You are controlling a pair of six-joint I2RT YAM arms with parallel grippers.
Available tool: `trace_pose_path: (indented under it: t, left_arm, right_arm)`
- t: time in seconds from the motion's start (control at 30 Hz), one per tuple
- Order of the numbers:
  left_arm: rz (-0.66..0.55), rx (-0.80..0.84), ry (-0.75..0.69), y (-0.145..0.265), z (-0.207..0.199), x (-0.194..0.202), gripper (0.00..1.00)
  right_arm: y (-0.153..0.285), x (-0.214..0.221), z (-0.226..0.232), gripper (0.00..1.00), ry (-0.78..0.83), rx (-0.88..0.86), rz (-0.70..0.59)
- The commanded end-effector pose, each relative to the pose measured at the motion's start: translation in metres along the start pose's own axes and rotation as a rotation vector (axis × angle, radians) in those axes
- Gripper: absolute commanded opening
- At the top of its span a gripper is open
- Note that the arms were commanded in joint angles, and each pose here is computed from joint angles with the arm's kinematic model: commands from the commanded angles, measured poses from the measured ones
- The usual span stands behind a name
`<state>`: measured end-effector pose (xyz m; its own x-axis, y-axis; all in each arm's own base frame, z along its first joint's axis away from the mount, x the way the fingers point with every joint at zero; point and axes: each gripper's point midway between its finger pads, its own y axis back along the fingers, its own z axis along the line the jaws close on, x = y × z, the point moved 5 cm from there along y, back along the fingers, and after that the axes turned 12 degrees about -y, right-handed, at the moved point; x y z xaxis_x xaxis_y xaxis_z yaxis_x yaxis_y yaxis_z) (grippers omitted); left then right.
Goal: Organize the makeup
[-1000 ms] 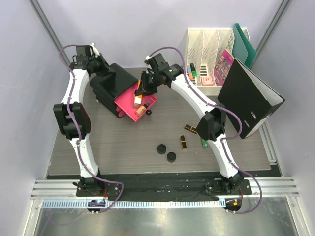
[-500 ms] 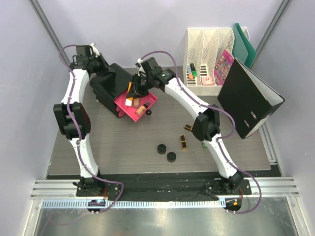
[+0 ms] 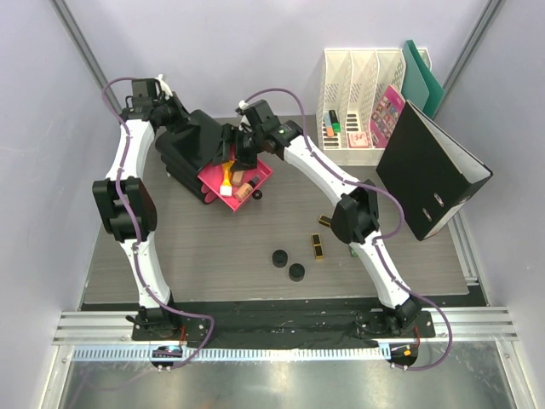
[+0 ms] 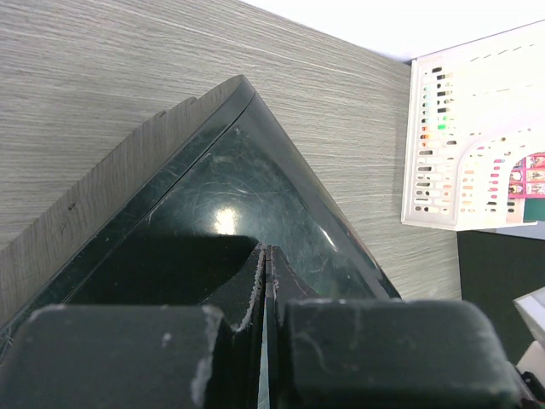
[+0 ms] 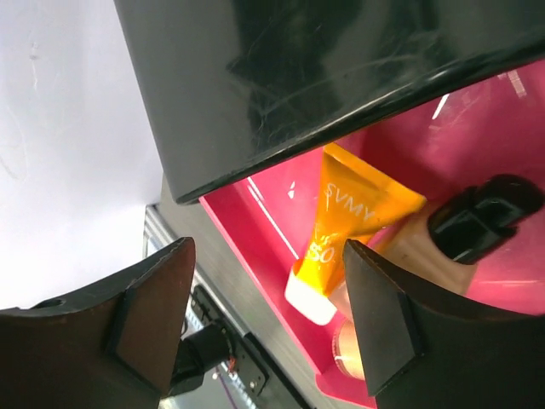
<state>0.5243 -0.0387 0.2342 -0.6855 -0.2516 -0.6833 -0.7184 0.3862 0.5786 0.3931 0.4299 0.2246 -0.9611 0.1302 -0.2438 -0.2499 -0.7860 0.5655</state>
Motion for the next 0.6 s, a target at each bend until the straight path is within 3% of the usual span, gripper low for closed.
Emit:
trace_pose_path:
  t: [0.0, 0.1, 0.2, 0.27, 0.3, 0.4, 0.57]
  left_arm:
    - [0.438, -0.17, 0.125, -0.023, 0.049, 0.11, 0.0]
    - [0.436, -0.171, 0.127, -0.023, 0.049, 0.109, 0.0]
    - [0.437, -0.169, 0.123, -0.023, 0.048, 0.109, 0.0]
    - [0.438, -0.169, 0.127, -0.024, 0.049, 0.11, 0.0]
    - [0.439, -0.17, 0.128, -0.024, 0.05, 0.11, 0.0]
    - [0.44, -0.168, 0.131, -0.025, 0.05, 0.111, 0.0]
    - [0.443, -0.169, 0.129, -0.025, 0.05, 0.112, 0.0]
  right_arm:
    - [0.051, -0.021, 0.047, 0.75, 0.094, -0.065, -0.166]
    - [0.074, -0.027, 0.045, 0.75, 0.101, -0.019, -0.233]
    - [0.098, -0.034, 0.03, 0.68, 0.069, 0.038, -0.285]
    - [0.114, -0.038, 0.015, 0.52, 0.031, 0.071, -0.302]
    - [0.118, -0.038, 0.011, 0.32, 0.021, 0.076, -0.299]
    - [0.134, -0.04, -0.01, 0.01, -0.026, 0.099, -0.294]
    - [0.141, -0.03, -0.05, 0.01, -0.125, 0.165, -0.235]
